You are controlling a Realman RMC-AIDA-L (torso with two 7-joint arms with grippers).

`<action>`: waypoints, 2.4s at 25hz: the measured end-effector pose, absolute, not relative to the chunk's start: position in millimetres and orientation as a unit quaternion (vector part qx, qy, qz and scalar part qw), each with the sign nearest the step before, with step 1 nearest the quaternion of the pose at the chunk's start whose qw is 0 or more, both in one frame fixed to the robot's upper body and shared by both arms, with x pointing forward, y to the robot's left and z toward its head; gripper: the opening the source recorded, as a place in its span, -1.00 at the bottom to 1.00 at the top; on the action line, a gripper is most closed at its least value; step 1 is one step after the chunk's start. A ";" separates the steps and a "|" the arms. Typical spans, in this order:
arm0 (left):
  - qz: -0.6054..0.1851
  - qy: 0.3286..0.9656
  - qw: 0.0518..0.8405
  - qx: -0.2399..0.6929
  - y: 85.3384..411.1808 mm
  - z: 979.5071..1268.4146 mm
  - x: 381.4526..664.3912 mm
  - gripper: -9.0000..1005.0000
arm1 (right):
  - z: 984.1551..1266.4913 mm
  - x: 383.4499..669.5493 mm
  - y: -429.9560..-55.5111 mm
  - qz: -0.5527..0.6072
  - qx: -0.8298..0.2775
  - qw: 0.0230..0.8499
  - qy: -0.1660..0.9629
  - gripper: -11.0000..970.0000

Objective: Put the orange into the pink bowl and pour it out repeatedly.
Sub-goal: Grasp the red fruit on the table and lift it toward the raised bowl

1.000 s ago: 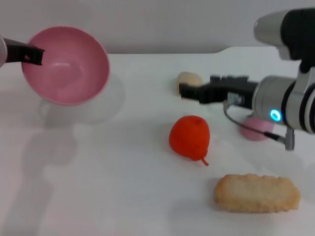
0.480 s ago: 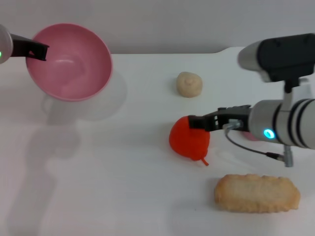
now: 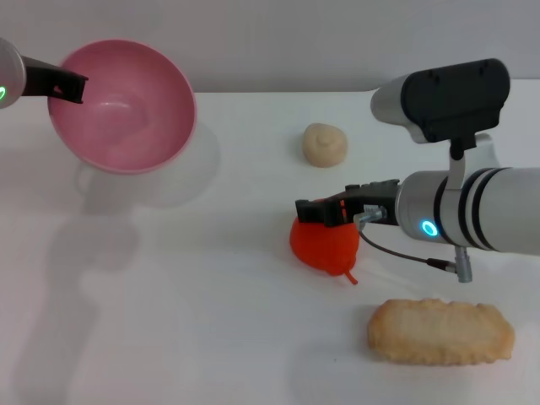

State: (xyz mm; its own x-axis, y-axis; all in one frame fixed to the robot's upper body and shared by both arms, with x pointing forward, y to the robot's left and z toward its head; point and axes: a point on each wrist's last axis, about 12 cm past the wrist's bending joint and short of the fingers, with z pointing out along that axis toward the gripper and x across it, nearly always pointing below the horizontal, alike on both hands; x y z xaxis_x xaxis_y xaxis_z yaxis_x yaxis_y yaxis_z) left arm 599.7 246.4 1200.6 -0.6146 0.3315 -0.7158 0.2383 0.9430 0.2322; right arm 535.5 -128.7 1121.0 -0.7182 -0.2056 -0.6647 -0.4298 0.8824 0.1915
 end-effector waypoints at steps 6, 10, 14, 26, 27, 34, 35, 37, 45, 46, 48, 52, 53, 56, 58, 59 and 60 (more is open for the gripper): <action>0.056 0.897 0.407 0.165 245.1 1200.2 600.1 -0.89 | 1110.7 538.4 -125.8 0.177 -0.173 0.316 0.916 0.38; 0.053 0.897 0.407 0.165 244.7 1199.9 600.1 -0.89 | 1103.8 540.3 -125.7 0.175 -0.172 0.309 0.919 0.37; 0.053 0.897 0.406 0.165 244.7 1199.8 600.4 -0.89 | 1097.7 542.9 -124.9 0.179 -0.168 0.297 0.923 0.37; 0.053 0.895 0.408 0.170 243.4 1201.3 600.0 -0.89 | 1095.5 542.2 -122.6 0.171 -0.211 0.299 0.915 0.35; 0.053 0.896 0.408 0.170 243.3 1201.3 600.0 -0.89 | 1095.9 542.3 -122.4 0.170 -0.213 0.300 0.914 0.35; 0.052 0.896 0.408 0.171 242.8 1201.6 600.0 -0.89 | 1101.9 541.2 -121.6 0.174 -0.219 0.313 0.908 -0.42; 0.052 0.896 0.406 0.171 242.1 1201.1 599.6 -0.89 | 1103.6 540.8 -122.0 0.175 -0.221 0.316 0.906 -0.49; 0.052 0.896 0.405 0.173 241.0 1200.6 599.3 -0.89 | 1108.4 539.4 -123.0 0.177 -0.222 0.326 0.902 -0.62; 0.051 0.897 0.403 0.175 240.3 1199.8 598.5 -0.89 | 1126.3 534.3 -122.7 0.184 -0.231 0.352 0.888 -0.89; 0.050 0.897 0.403 0.175 240.1 1199.4 598.3 -0.89 | 1137.0 533.5 -123.3 0.180 -0.236 0.365 0.882 -0.90; 0.049 0.897 0.402 0.175 239.6 1199.1 598.0 -0.89 | 1145.2 532.9 -123.5 0.177 -0.240 0.375 0.878 -0.90; 0.039 0.898 0.401 0.175 237.3 1198.5 597.4 -0.89 | 1166.7 531.4 -123.1 0.173 -0.253 0.401 0.863 -0.90; 0.036 0.898 0.401 0.176 236.0 1198.2 597.1 -0.89 | 1173.3 530.8 -123.1 0.173 -0.257 0.408 0.859 -0.90; 0.029 0.898 0.399 0.184 230.3 1197.1 596.1 -0.89 | 1205.0 526.8 -121.7 0.174 -0.273 0.450 0.832 -0.90; 0.025 0.897 0.397 0.192 225.0 1196.2 595.2 -0.89 | 1213.1 525.3 -120.4 0.175 -0.277 0.462 0.824 -0.90; 0.022 0.897 0.396 0.196 221.7 1195.6 594.6 -0.89 | 1217.2 524.4 -119.5 0.174 -0.280 0.468 0.820 -0.90; 0.019 0.896 0.395 0.201 218.3 1195.0 594.1 -0.89 | 1220.8 523.8 -118.6 0.174 -0.283 0.474 0.816 -0.90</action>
State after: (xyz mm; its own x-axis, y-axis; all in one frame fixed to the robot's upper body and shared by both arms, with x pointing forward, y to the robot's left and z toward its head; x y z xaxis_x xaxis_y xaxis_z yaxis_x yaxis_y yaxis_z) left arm 594.1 218.3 1195.0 -0.6078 0.3753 -0.6998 0.3451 0.9185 0.1928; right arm 523.8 -118.6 1220.8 -0.3913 -0.2963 -0.8713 -0.6266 0.7792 0.0165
